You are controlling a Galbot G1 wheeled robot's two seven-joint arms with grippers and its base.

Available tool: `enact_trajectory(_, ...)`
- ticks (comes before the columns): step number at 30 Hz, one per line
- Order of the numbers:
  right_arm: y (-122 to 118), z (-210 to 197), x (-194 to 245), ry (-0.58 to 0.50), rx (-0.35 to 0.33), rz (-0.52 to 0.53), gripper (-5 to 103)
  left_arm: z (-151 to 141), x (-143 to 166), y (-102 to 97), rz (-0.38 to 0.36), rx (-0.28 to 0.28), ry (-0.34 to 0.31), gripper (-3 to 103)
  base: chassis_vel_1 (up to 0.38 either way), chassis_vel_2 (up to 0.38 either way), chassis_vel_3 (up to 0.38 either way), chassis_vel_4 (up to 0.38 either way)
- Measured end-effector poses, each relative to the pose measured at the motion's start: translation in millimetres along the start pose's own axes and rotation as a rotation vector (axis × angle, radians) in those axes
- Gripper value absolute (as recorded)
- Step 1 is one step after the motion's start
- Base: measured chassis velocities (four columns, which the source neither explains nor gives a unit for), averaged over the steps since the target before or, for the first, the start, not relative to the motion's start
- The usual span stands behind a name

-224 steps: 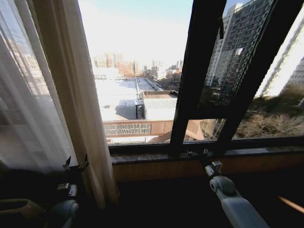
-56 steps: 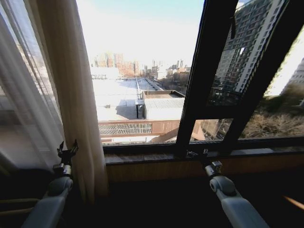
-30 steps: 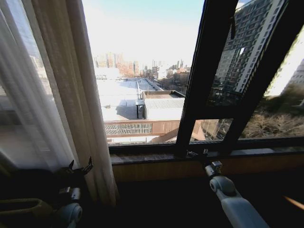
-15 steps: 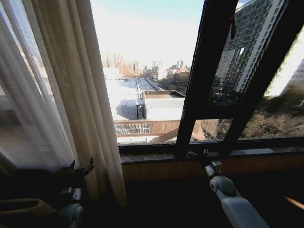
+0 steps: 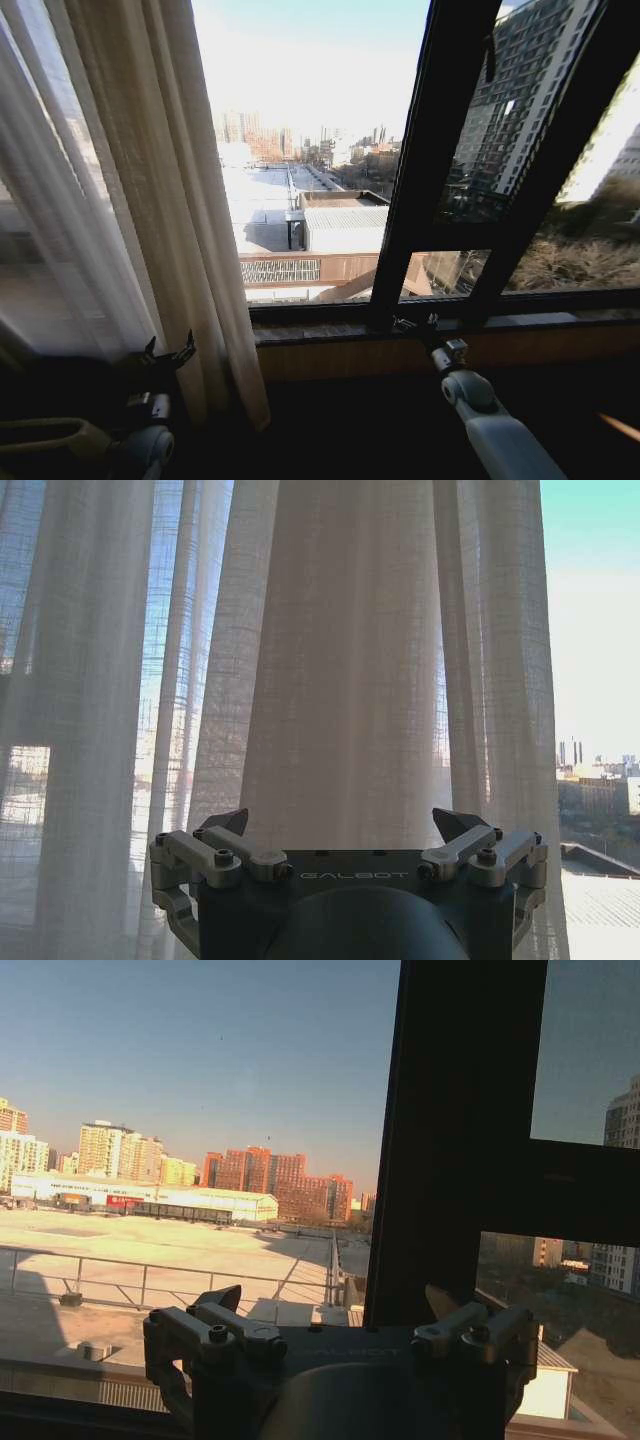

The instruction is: Open the curtains by pulling them apart, changing their state from closed to fully open.

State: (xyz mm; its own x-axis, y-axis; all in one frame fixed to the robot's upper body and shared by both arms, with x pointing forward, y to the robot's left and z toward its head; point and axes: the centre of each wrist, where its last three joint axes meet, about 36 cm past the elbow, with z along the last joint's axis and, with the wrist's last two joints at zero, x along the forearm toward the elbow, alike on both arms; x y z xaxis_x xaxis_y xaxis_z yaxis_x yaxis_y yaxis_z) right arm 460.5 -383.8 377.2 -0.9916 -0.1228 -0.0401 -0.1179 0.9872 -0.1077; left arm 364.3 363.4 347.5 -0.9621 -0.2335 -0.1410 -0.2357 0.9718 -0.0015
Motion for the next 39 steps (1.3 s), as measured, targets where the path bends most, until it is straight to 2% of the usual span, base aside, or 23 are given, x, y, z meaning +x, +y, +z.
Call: enact_trajectory(39,0.0,0.0,0.0,0.0,0.0,0.0,100,3.6,-6.8,1.7,-0.011,-0.003,0.008,100,-0.002,-0.001,0.001,0.001)
